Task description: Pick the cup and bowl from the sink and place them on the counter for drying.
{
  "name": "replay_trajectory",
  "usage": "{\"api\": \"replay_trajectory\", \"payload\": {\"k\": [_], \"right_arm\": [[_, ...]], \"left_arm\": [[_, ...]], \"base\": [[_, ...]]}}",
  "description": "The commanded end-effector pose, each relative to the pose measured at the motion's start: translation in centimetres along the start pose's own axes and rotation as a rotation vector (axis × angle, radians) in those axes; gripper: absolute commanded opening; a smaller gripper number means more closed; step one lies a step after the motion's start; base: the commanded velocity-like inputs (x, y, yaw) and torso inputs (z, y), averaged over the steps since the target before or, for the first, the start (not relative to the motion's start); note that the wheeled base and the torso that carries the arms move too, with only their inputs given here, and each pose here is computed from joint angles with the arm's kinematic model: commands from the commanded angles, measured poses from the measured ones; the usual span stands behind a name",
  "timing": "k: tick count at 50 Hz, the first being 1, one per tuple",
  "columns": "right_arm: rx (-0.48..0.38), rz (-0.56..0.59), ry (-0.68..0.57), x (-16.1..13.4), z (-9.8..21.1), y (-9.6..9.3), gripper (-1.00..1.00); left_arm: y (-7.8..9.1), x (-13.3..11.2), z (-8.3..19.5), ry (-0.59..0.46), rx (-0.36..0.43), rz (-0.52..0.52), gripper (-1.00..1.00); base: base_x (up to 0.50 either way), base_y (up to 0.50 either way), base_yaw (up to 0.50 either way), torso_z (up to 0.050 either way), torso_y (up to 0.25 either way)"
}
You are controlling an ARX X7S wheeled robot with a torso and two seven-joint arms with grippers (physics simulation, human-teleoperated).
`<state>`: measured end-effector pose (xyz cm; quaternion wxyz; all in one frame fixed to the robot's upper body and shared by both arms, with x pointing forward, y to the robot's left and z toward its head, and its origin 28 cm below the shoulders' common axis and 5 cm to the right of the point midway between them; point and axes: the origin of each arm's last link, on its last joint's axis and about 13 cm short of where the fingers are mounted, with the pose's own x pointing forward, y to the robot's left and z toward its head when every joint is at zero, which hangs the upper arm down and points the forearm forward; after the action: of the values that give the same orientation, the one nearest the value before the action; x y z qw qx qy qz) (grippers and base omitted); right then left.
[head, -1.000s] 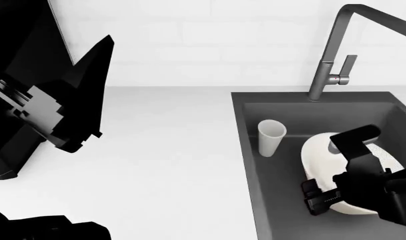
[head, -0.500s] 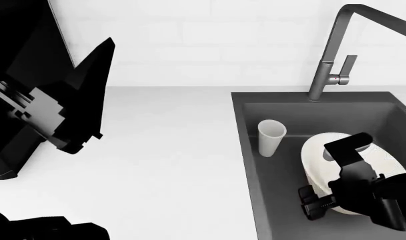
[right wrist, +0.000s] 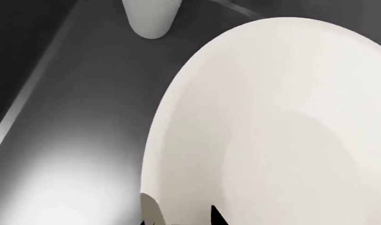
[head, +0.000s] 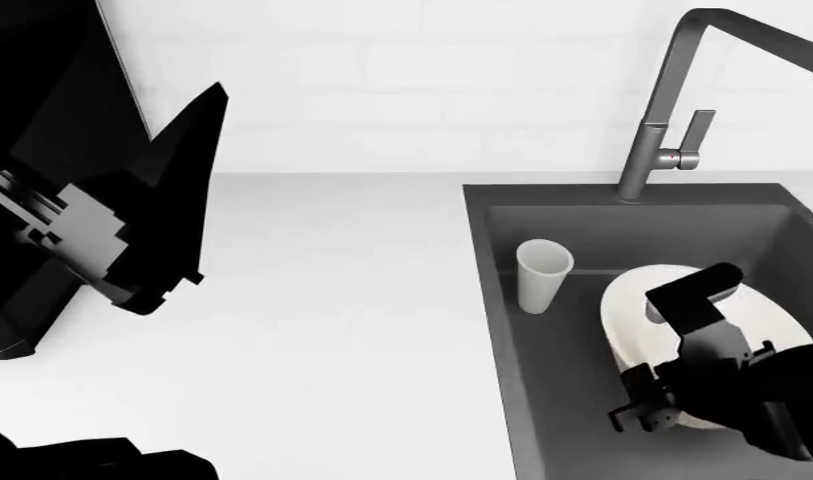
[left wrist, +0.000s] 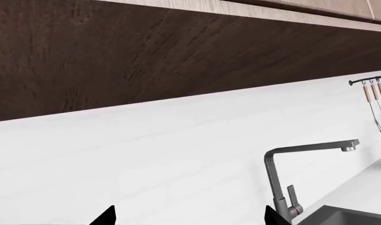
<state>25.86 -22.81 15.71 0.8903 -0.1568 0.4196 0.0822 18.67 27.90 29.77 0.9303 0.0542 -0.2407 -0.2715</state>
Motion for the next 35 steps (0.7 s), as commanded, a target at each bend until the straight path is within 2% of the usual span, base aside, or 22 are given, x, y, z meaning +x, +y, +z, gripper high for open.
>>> {"api": "replay_trajectory", "payload": {"k": [1, 16, 35], "right_arm": [[-0.017, 0.052, -0.029, -0.1, 0.6, 0.4, -1.00], [-0.072, 0.063, -0.116, -2.9, 2.1, -0.4, -1.00], [-0.210, 0.136, -0.181, -8.0, 4.5, -0.8, -1.00]], "left_arm": [[0.0, -0.2, -0.1, -0.002, -0.002, 0.005, 1.00], [-0.1, -0.3, -0.2, -0.003, -0.005, 0.011, 1.00], [0.0, -0.1, 0.0, -0.012, -0.002, 0.011, 1.00]], "base": [[0.00, 0.00, 0.00, 0.000, 0.000], [0.00, 0.00, 0.00, 0.000, 0.000], [0.00, 0.00, 0.00, 0.000, 0.000]]}}
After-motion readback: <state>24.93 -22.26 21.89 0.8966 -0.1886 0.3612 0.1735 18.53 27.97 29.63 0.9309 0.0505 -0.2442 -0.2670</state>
